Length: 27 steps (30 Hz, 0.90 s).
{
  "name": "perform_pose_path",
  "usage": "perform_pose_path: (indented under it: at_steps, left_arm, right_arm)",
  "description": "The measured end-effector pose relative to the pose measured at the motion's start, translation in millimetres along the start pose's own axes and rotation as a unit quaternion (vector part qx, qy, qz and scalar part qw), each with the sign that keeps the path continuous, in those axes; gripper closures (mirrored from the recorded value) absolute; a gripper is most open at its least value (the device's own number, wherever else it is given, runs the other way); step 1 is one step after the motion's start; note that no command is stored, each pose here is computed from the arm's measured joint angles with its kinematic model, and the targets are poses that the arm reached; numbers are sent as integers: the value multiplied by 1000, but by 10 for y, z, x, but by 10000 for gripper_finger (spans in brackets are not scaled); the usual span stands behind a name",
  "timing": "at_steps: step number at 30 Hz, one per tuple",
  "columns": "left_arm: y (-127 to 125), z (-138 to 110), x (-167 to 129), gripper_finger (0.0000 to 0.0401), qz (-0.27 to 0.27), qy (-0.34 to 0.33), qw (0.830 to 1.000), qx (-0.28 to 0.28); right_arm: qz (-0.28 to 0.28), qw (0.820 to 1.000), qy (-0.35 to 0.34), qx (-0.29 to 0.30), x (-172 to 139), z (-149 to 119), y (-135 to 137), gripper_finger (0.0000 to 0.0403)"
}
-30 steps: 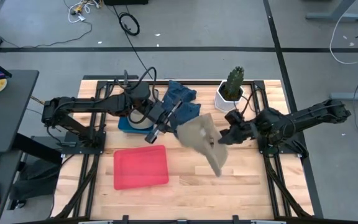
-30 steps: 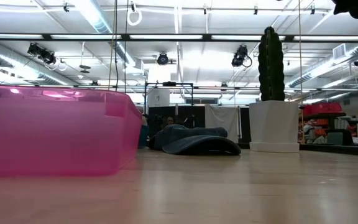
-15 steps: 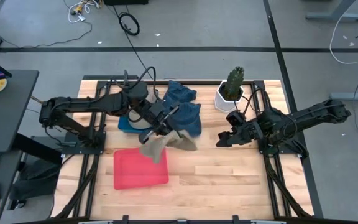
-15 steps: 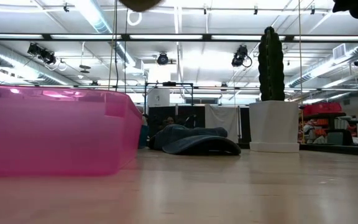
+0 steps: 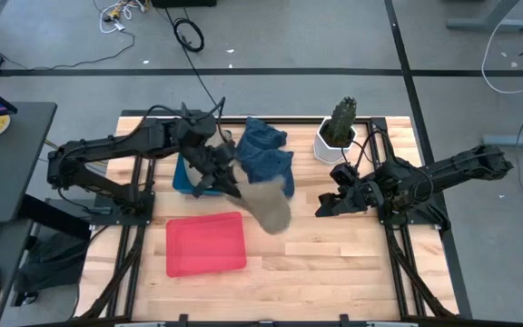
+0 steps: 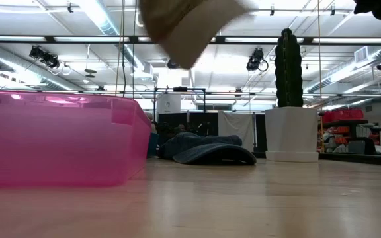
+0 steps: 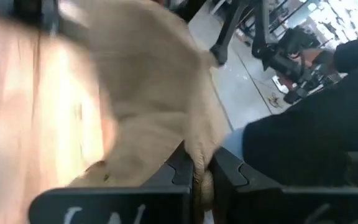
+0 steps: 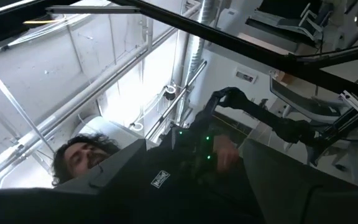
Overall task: Pick & Place hat
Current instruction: Put the brown cap into the blue bin
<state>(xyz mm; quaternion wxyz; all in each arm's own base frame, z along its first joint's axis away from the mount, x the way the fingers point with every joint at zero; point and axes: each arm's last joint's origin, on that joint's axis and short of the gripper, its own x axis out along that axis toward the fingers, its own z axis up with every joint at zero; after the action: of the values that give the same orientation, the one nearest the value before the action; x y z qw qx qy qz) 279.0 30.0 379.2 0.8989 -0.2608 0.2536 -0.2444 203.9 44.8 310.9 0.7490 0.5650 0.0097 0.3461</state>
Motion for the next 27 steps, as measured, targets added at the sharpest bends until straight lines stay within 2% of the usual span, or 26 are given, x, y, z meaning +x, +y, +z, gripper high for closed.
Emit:
perform_pose_path:
  at_steps: [4, 8, 17, 19, 22, 27]
  left_arm:
    - [-59, -66, -88, 380, -10, 23, 999, -31]
    - [-175, -71, -186, 380, -36, 18, 999, -15]
    - [-457, -147, -533, 380, -40, -12, 991, 131]
    - [-484, -177, -625, 380, -25, -16, 989, 144]
    - [-470, -251, -759, 380, 23, -11, 992, 125]
    - [-515, -318, -935, 380, 108, 14, 985, 135]
  right_arm:
    - [2, 1000, 8, -5, 0, -4, 1, 136]
    - [2, 1000, 11, -19, 0, -7, 1, 136]
    - [-24, 999, 18, -23, -1, -19, -54, 136]
    - [-31, 999, 16, -25, -2, -21, -69, 136]
    - [-41, 999, 9, -34, -3, -20, -84, 136]
    - [-72, 995, -24, -60, -14, 8, -129, 136]
